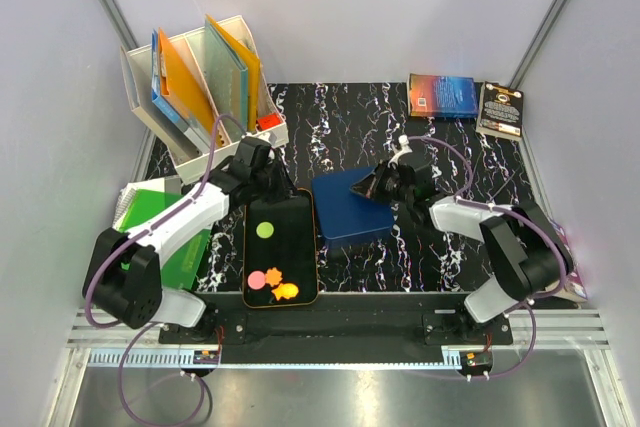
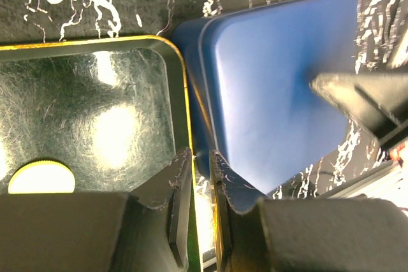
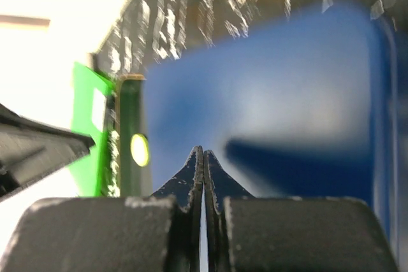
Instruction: Pack the cookies
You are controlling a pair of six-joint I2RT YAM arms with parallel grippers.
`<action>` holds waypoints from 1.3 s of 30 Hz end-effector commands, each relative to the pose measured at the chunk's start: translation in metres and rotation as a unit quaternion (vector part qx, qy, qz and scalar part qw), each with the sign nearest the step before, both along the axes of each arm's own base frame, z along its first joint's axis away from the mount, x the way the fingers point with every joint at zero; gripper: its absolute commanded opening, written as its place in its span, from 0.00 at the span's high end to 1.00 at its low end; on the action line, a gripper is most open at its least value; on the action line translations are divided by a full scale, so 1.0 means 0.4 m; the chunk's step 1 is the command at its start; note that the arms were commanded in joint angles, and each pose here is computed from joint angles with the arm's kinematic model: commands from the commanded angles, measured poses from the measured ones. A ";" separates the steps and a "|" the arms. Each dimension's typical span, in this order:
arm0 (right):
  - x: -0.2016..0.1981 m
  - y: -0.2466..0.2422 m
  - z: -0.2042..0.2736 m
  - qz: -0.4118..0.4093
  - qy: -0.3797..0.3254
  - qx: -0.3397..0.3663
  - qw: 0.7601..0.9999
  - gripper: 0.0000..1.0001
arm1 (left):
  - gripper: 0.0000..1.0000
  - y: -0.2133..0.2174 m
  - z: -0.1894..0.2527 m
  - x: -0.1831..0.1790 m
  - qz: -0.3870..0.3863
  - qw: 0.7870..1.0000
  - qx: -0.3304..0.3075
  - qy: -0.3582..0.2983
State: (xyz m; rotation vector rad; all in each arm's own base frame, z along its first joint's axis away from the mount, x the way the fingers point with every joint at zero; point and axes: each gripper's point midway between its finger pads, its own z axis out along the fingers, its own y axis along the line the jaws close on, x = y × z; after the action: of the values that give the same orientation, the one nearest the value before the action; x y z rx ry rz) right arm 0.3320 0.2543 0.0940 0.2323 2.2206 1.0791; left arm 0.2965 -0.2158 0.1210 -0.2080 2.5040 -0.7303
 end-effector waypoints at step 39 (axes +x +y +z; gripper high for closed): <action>0.095 0.030 -0.142 0.035 0.044 0.123 0.991 1.00 | 0.86 -0.181 -0.119 0.139 -0.035 0.990 -0.115 0.070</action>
State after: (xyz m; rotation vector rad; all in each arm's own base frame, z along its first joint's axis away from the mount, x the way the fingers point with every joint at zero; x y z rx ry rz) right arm 0.3913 0.2754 0.0979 0.2388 1.9781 1.4939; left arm 0.3549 -0.2923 0.1093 -0.1759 2.4589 -1.1060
